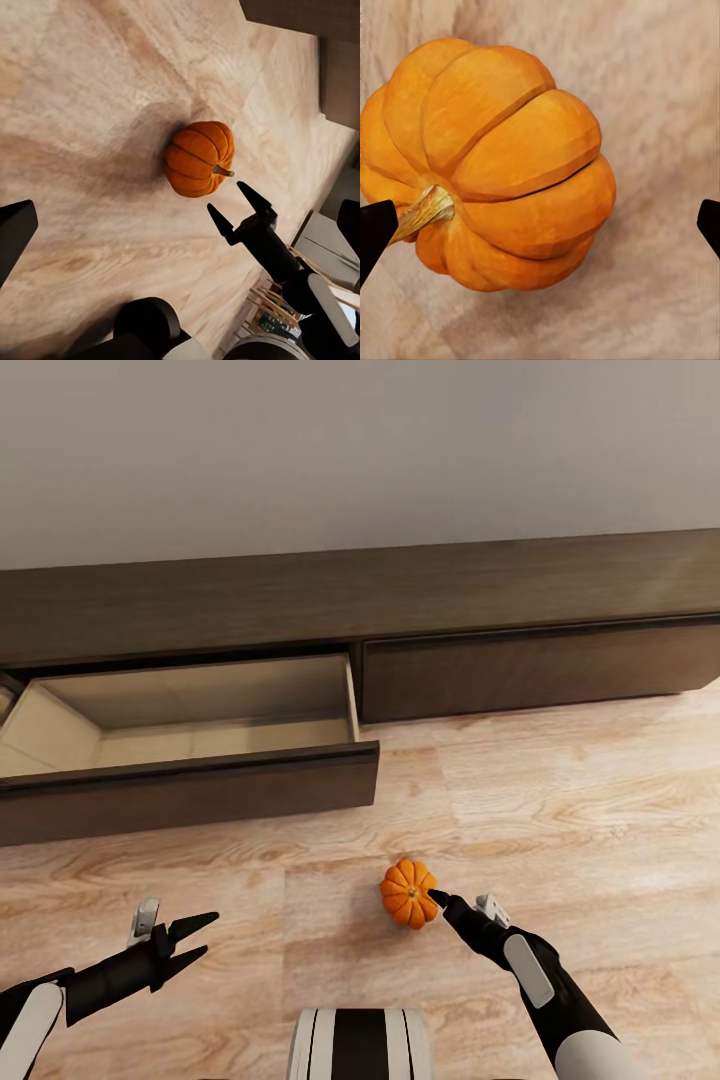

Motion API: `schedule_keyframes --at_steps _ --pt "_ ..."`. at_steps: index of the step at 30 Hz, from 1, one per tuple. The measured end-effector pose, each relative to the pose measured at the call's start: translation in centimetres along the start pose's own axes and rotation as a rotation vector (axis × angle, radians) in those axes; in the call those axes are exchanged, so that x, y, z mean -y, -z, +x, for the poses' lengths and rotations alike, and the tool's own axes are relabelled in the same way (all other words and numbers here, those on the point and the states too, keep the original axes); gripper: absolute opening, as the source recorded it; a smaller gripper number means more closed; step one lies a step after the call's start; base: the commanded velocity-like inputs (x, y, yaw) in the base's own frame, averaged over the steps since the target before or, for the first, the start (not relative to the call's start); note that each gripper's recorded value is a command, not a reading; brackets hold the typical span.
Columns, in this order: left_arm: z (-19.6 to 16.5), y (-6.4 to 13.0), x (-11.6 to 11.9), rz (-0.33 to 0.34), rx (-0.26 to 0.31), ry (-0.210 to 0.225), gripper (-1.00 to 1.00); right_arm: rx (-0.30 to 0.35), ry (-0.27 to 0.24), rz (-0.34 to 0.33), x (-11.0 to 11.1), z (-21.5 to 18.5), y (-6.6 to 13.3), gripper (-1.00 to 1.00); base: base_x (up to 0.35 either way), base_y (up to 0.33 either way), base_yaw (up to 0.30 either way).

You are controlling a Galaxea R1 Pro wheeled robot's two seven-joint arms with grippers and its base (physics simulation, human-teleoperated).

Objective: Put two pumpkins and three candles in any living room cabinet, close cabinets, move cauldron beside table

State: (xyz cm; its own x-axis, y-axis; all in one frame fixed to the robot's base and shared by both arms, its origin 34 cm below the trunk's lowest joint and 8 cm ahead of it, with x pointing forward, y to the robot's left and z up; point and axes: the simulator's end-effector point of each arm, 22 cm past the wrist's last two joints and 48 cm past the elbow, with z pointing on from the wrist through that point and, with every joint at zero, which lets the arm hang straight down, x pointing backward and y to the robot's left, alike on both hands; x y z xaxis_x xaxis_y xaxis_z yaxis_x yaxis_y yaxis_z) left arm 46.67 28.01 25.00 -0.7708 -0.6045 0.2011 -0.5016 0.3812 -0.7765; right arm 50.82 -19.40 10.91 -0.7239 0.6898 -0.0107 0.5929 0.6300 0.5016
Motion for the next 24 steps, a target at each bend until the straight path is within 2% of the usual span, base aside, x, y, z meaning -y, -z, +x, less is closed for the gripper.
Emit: schedule_keyframes --at_steps 7,13,24 --pt "0.0 0.0 0.0 0.000 0.000 0.000 1.00 0.000 0.000 0.001 0.0 0.0 0.0 1.00 0.000 0.004 0.000" --pt "0.3 -0.4 -1.1 -0.015 -0.009 0.017 1.00 -0.016 -0.009 0.019 1.2 0.8 -0.6 1.00 0.000 0.000 0.000" --pt "0.2 -0.3 -1.1 -0.016 -0.008 0.017 1.00 -0.016 -0.009 0.018 1.2 0.8 -0.6 1.00 0.022 0.023 0.000"
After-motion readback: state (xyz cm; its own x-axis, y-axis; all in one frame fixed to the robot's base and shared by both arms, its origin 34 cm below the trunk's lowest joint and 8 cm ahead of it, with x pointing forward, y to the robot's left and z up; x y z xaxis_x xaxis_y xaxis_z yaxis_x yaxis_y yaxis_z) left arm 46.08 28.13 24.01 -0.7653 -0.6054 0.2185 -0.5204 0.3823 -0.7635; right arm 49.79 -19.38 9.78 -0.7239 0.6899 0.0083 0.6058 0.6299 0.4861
